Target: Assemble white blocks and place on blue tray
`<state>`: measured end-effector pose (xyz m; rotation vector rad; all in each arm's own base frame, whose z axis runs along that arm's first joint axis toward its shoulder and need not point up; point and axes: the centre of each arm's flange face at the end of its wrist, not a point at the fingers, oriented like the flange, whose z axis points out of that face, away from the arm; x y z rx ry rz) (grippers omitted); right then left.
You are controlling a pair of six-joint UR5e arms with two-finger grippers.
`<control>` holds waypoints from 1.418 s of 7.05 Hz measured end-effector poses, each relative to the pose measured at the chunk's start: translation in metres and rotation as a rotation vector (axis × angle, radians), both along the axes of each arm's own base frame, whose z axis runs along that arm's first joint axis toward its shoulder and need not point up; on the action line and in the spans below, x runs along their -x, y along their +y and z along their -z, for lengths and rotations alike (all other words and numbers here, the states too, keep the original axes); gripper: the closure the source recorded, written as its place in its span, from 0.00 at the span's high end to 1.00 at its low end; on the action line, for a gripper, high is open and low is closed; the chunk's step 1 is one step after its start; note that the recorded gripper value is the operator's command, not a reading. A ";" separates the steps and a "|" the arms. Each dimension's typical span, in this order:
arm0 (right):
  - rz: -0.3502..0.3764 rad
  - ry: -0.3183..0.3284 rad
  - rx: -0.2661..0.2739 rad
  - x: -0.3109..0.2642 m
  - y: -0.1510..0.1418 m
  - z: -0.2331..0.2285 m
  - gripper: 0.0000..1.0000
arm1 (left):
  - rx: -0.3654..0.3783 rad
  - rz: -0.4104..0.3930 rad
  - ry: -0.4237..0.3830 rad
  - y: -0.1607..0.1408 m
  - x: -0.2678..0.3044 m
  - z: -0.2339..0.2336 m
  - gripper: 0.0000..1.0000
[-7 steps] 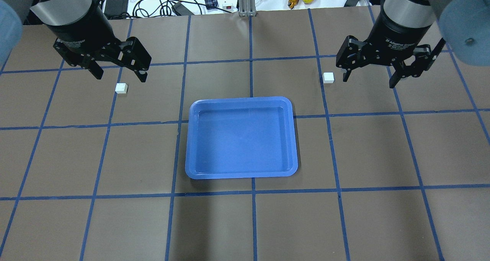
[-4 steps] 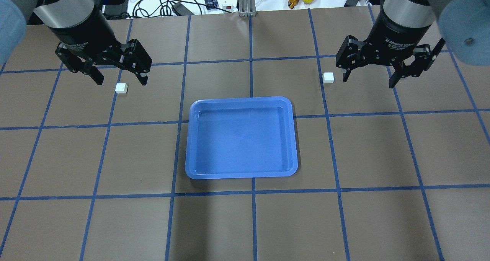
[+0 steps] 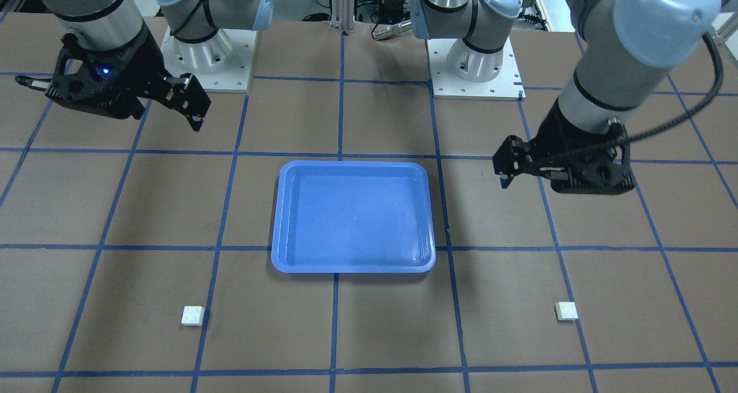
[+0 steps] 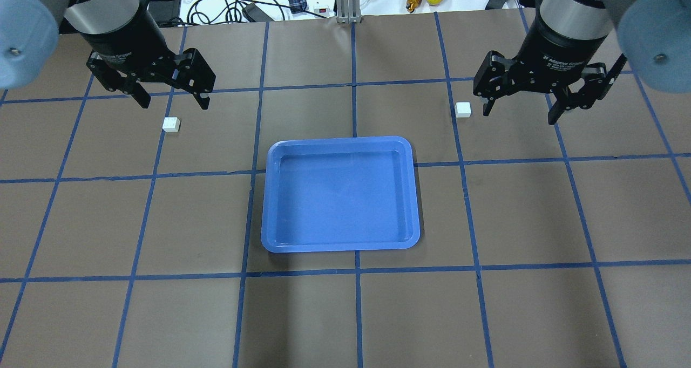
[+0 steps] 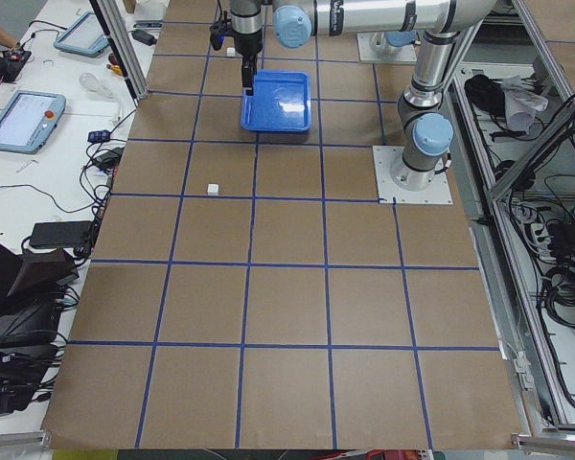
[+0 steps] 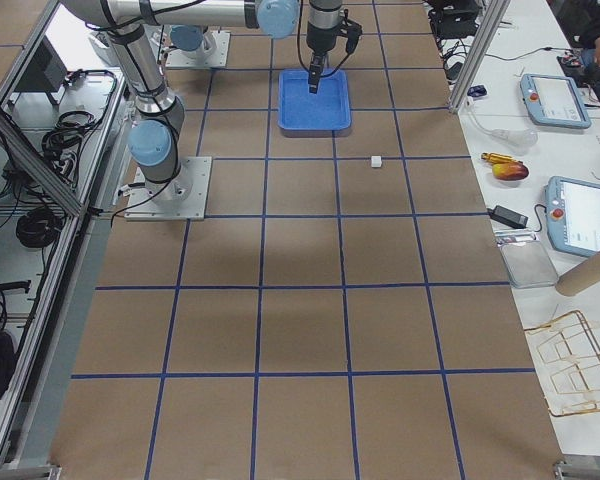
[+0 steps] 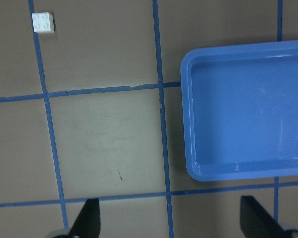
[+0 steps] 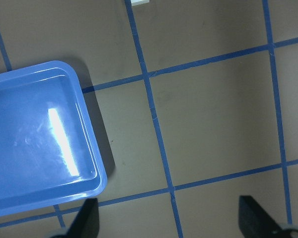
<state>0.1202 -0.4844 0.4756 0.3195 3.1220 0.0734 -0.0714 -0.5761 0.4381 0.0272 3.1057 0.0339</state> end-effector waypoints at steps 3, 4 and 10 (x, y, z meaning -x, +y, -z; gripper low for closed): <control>-0.159 -0.022 -0.007 0.022 -0.026 0.023 1.00 | -0.029 0.015 -0.009 -0.080 -0.058 0.077 1.00; -0.165 -0.027 0.004 0.033 -0.043 0.035 1.00 | -0.044 0.022 -0.014 -0.099 -0.086 0.109 1.00; -0.739 -0.118 0.004 0.099 -0.081 0.088 1.00 | -0.075 0.037 -0.042 -0.138 -0.130 0.227 0.90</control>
